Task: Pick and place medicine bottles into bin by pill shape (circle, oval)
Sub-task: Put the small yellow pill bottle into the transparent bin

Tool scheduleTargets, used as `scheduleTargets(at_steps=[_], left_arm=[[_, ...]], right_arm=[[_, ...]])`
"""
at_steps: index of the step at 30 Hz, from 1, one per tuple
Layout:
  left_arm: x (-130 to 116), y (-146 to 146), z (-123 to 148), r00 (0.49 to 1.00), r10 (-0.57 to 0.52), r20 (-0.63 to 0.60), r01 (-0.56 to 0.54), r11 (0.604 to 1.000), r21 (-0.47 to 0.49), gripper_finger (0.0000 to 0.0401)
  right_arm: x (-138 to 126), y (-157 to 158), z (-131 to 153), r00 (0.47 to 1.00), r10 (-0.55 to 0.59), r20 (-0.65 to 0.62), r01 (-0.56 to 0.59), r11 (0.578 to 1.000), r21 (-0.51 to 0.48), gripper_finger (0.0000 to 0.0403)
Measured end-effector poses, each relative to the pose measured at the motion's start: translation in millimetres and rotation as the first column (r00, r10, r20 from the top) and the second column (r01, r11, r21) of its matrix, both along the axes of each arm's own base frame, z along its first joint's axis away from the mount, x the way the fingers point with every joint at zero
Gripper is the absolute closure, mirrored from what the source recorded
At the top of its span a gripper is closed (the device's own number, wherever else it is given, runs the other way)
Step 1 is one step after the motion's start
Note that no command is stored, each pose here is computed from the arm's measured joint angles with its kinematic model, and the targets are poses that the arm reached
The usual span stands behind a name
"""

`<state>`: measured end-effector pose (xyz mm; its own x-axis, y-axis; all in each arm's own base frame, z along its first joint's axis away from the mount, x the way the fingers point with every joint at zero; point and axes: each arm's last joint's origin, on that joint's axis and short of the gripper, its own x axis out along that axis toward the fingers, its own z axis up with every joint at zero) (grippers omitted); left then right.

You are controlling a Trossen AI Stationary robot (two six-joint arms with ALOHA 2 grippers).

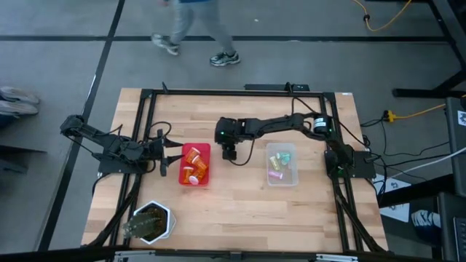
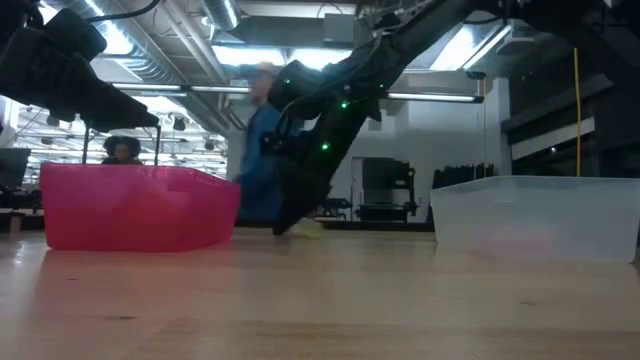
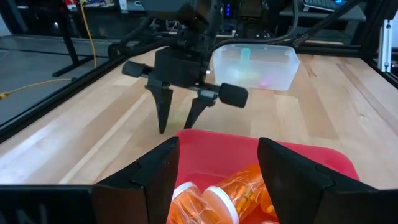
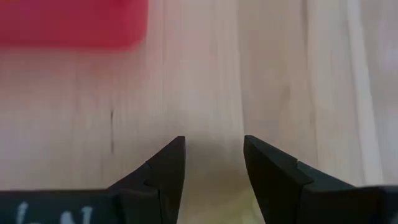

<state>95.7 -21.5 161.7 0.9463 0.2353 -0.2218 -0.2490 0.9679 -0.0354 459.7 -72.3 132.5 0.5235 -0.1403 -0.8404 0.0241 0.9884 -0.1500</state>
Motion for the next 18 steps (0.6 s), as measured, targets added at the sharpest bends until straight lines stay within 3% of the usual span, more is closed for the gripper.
scheduleTargets(at_steps=[7,13,18], left_arm=[[0.0,0.0,0.0,1.0,0.0,0.0,0.0,1.0,0.0,0.0189],[0.0,0.0,0.0,1.0,0.0,0.0,0.0,1.0,0.0,0.0189],[0.0,0.0,0.0,1.0,0.0,0.0,0.0,1.0,0.0,0.0189]], right_arm=[[-7.1,3.2,16.6,0.988,-0.064,-0.143,0.071,0.996,0.048,0.0237],[-12.7,6.1,43.1,0.962,-0.19,-0.196,0.172,0.979,-0.105,0.0237],[-20.8,-1.2,43.2,0.934,-0.24,-0.265,0.238,0.97,-0.042,0.0237]])
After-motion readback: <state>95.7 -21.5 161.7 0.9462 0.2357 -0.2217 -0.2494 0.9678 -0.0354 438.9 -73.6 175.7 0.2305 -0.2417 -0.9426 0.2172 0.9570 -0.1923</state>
